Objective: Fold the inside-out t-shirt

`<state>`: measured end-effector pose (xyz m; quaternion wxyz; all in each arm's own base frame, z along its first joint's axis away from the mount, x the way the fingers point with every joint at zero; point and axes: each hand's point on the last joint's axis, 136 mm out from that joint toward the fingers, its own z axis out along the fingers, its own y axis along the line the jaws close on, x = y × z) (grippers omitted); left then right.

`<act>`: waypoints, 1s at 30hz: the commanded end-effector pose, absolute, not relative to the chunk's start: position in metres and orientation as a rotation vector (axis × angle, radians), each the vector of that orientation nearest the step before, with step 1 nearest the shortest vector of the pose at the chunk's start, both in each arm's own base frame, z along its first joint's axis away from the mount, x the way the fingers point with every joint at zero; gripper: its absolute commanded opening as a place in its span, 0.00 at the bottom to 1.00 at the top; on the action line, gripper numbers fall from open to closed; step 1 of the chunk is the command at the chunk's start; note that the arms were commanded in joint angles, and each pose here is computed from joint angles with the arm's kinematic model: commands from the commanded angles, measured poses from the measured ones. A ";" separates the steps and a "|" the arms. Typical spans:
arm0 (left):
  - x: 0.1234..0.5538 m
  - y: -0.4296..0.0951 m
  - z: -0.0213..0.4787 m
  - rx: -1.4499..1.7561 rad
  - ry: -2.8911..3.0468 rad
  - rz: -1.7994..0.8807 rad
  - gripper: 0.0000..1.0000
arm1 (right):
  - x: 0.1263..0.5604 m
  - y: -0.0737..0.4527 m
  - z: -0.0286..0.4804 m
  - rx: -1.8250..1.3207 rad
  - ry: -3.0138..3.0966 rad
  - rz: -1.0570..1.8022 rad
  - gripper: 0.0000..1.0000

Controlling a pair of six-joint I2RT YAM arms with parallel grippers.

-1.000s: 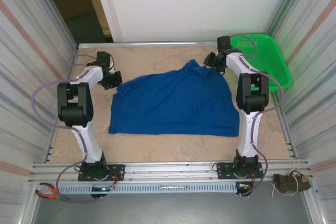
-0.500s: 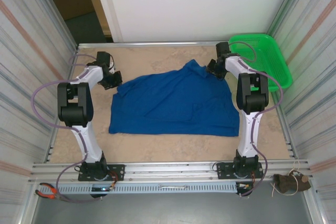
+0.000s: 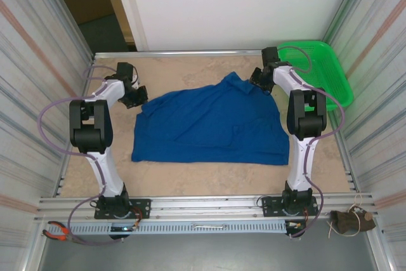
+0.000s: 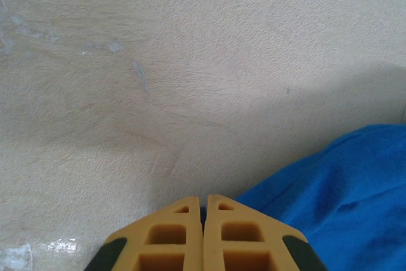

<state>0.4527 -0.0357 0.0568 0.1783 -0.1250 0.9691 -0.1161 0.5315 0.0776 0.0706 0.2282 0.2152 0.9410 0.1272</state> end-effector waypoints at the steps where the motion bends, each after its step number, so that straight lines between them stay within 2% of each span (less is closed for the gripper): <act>1: 0.462 -0.036 0.067 -0.355 2.709 -0.359 0.00 | 0.535 0.083 0.081 0.608 2.579 0.379 0.36; 15: 0.464 -0.036 0.071 -0.355 2.699 -0.363 0.00 | 0.534 0.083 0.065 0.657 2.603 0.396 0.36; 18: 0.464 -0.036 0.072 -0.355 2.696 -0.365 0.00 | 0.534 0.083 0.064 0.665 2.601 0.405 0.31; 20: 0.464 -0.036 0.072 -0.355 2.696 -0.363 0.00 | 0.536 0.082 0.065 0.669 2.597 0.409 0.21; 23: 0.464 -0.036 0.072 -0.356 2.696 -0.364 0.00 | 0.539 0.080 0.069 0.669 2.588 0.414 0.00; 26: 0.469 -0.035 0.073 -0.358 2.686 -0.363 0.00 | 0.543 0.080 0.085 0.632 2.565 0.432 0.00; 30: 0.486 -0.034 0.089 -0.335 2.651 -0.379 0.00 | 0.550 0.080 0.131 0.533 2.482 0.481 0.00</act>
